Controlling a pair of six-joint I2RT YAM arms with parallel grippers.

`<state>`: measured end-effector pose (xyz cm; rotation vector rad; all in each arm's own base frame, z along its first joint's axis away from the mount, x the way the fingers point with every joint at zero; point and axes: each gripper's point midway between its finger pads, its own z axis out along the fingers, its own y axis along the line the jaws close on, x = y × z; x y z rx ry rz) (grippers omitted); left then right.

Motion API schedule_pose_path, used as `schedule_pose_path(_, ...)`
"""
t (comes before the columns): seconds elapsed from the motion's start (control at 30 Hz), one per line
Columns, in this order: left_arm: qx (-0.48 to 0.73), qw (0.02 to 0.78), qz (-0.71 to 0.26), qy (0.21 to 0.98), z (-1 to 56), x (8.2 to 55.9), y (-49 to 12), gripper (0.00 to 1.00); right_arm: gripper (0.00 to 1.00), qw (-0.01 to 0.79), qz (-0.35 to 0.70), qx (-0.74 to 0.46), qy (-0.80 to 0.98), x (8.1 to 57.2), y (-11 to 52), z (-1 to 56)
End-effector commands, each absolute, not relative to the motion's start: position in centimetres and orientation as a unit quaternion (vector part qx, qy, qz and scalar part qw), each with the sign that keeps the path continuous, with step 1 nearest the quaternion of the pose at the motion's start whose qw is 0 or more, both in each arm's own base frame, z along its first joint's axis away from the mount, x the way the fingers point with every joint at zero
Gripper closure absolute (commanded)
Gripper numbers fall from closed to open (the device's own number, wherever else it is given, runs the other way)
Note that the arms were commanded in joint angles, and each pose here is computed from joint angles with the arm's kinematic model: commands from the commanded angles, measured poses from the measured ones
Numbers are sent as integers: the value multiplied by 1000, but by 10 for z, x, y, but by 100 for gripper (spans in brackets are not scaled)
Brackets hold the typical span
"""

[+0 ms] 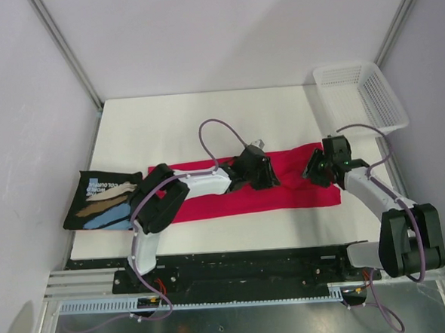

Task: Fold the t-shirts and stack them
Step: Fold the other side of the tshirt into a rectangle

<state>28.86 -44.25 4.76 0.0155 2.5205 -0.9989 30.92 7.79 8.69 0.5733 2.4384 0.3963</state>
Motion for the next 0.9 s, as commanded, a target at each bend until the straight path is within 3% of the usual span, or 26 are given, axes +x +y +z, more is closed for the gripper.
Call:
schedule_pose_path(0.0, 11, 254, -374, 892, 83, 297, -430, 61, 51, 297, 204, 210, 909, 312, 103, 75)
schedule_pose_path(0.43, 1, 256, -361, 897, 79, 298, -401, 61, 49, 305, 239, 228, 893, 317, 119, 45)
schedule_pose_path(0.87, 5, 246, -367, 897, 76, 296, -402, 61, 88, 343, 269, 246, 866, 329, 124, 74)
